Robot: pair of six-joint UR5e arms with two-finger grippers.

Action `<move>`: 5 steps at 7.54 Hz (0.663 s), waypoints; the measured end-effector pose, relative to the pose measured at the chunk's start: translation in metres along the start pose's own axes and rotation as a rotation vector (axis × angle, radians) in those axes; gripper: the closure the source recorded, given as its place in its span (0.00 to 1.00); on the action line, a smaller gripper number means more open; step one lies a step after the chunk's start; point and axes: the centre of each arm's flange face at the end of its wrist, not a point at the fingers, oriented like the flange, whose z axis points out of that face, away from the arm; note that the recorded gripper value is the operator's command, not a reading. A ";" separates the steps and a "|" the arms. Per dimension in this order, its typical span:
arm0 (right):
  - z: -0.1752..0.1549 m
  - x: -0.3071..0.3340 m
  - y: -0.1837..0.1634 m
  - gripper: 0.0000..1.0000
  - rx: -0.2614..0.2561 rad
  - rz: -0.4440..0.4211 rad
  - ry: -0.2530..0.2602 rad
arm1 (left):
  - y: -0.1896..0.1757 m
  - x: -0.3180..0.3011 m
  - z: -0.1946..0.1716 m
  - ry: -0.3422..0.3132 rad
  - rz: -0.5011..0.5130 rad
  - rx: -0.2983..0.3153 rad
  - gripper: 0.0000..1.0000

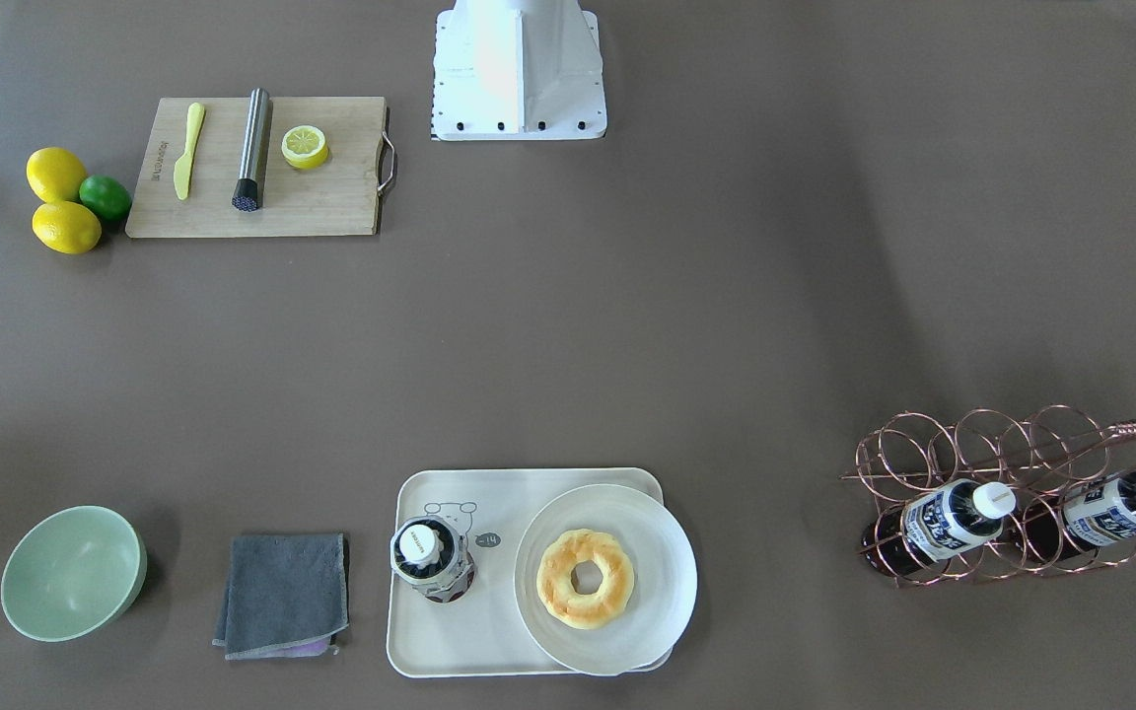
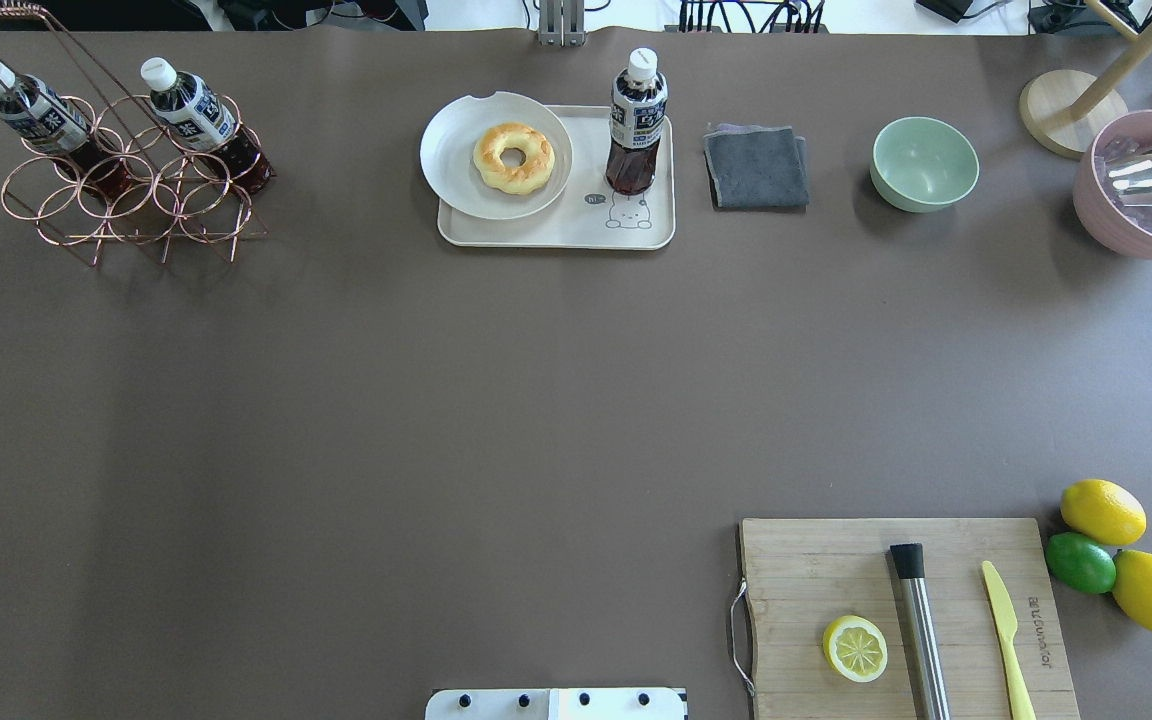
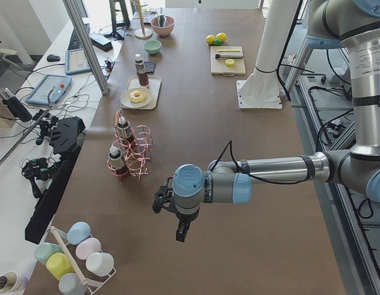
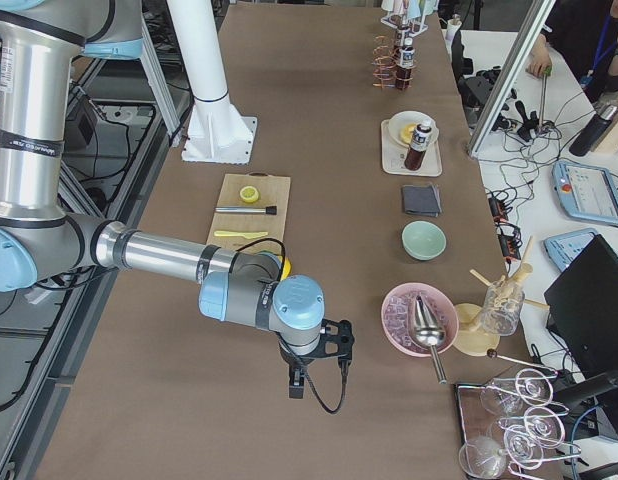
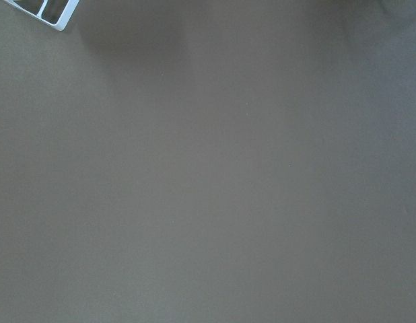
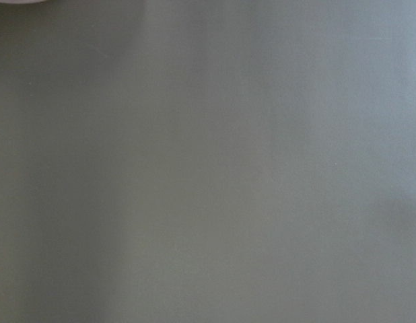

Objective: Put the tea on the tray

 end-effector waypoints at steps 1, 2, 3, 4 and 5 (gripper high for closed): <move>0.001 0.000 0.001 0.00 0.000 0.000 -0.002 | 0.001 0.000 0.000 0.000 0.000 0.000 0.01; 0.001 0.000 0.002 0.00 -0.001 -0.001 -0.004 | 0.001 0.000 0.000 0.000 0.000 -0.001 0.01; 0.001 0.000 0.002 0.00 0.000 -0.002 -0.005 | 0.002 0.000 0.000 0.001 -0.001 0.000 0.01; 0.001 0.000 0.002 0.00 0.000 -0.003 -0.007 | 0.002 0.000 0.000 0.001 -0.002 0.000 0.01; 0.001 0.000 0.002 0.00 0.000 -0.005 -0.008 | 0.002 0.000 -0.001 0.001 -0.002 0.000 0.01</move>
